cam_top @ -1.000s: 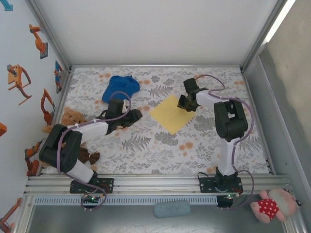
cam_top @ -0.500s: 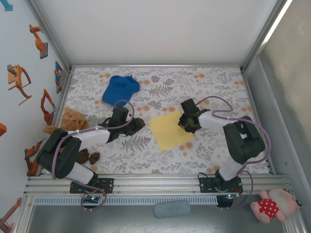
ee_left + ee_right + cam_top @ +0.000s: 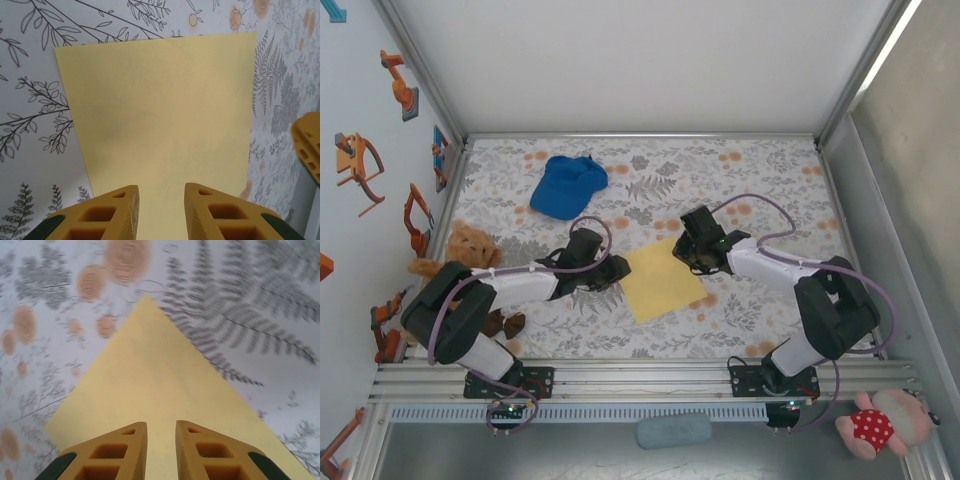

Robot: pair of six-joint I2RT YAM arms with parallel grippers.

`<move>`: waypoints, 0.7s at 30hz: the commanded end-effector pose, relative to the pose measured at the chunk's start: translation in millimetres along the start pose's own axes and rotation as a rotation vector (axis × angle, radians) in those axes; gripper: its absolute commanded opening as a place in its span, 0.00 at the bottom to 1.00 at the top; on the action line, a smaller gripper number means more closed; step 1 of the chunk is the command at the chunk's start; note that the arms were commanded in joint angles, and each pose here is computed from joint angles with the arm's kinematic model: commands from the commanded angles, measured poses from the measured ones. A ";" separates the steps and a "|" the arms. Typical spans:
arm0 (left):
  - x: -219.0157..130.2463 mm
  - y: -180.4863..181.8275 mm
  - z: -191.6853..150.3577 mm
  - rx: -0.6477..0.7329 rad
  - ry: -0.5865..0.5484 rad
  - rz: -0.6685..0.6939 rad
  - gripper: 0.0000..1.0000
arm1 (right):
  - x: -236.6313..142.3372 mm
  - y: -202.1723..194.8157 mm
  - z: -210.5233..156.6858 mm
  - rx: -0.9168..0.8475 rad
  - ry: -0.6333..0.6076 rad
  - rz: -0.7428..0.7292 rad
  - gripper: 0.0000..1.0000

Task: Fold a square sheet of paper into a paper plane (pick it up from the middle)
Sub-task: Rotate the square sheet of paper at the center of the table.

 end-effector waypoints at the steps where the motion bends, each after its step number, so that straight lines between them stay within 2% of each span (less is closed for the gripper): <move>1: 5.7 -1.0 0.5 -0.009 0.006 0.027 0.30 | 3.8 2.6 7.1 -0.135 0.038 0.014 0.20; 8: 16.1 -3.9 3.3 -0.006 0.019 0.038 0.29 | 26.3 10.1 6.5 -0.221 0.172 0.070 0.18; 21: 24.5 12.9 4.5 -0.025 0.023 0.134 0.27 | 45.0 -12.7 -9.5 -0.273 0.284 -0.037 0.18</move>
Point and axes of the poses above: each hand's point on the last joint's axis, 136 mm out from that joint toward the fingers, its own x axis out along the fingers, its own y axis along the line the jaws close on, z = x × y, the point moved 3 cm from there along -x, back along the fingers, and after that the axes turned 8 degrees about -x, right-handed, at the moved point
